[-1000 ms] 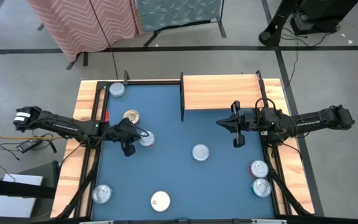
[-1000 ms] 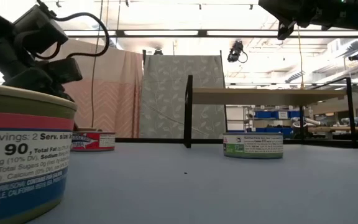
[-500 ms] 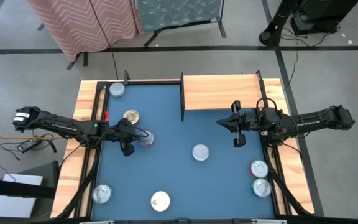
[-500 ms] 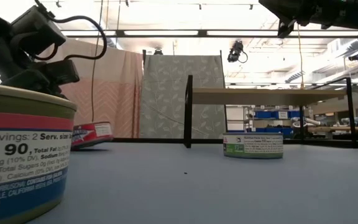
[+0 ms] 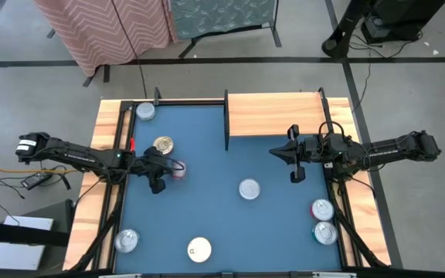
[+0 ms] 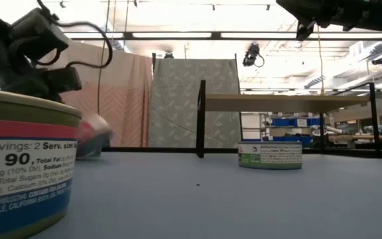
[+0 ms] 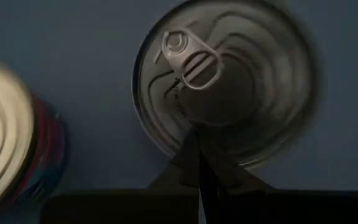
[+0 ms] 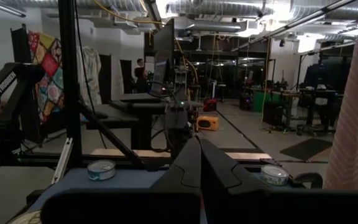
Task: Stack canned seafood by type on shelf
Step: Put the left red tuna can on the shelf
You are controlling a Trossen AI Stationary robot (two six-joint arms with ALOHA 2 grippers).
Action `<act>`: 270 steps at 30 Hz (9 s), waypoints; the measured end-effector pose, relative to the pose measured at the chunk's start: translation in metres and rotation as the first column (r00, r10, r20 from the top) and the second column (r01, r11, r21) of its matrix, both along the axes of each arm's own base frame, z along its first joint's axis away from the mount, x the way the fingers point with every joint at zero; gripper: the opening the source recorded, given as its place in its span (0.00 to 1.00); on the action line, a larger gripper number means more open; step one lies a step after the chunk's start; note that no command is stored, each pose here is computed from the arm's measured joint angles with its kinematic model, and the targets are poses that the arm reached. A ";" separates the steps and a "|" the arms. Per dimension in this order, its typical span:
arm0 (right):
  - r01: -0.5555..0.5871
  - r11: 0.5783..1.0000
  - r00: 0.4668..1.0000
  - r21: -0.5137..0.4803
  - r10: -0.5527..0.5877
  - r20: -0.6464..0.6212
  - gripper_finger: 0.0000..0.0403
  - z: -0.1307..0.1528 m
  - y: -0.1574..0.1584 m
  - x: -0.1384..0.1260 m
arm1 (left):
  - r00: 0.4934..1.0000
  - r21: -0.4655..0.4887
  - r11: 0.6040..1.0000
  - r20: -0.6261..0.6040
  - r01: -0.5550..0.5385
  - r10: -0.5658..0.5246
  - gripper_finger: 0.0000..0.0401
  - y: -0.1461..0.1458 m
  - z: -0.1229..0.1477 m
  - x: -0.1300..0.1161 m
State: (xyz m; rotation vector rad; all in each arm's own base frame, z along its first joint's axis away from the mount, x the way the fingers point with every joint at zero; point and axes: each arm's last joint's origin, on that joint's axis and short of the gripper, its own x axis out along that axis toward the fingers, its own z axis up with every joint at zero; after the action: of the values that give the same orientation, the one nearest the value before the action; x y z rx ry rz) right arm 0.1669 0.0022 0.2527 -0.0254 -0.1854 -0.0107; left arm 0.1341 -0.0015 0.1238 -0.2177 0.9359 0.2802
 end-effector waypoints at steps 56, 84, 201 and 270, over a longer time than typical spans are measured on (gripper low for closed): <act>0.004 1.000 1.000 -0.023 -0.004 0.008 0.01 0.001 0.000 0.000 | 0.967 0.279 0.960 0.235 0.025 -0.094 0.00 0.021 -0.003 0.050; 0.006 0.999 1.000 -0.033 -0.006 0.013 0.01 0.001 0.000 0.000 | 0.949 0.122 0.989 0.294 0.078 -0.111 0.00 0.014 -0.008 0.056; -0.009 1.000 1.000 -0.017 0.008 -0.011 0.01 -0.001 0.007 0.000 | 0.824 0.315 0.763 -0.269 0.565 -0.498 0.73 0.015 0.134 0.105; -0.060 0.998 0.998 -0.015 0.059 -0.024 0.01 -0.002 0.014 0.000 | 0.836 0.208 0.812 -0.205 0.545 -0.509 0.38 0.040 0.073 0.121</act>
State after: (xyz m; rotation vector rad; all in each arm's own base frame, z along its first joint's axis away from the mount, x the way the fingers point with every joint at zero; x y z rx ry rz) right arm 0.1665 0.0161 0.2503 -0.0352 -0.1623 0.0502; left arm 0.2550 0.0383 0.1969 0.3128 1.0496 -0.1063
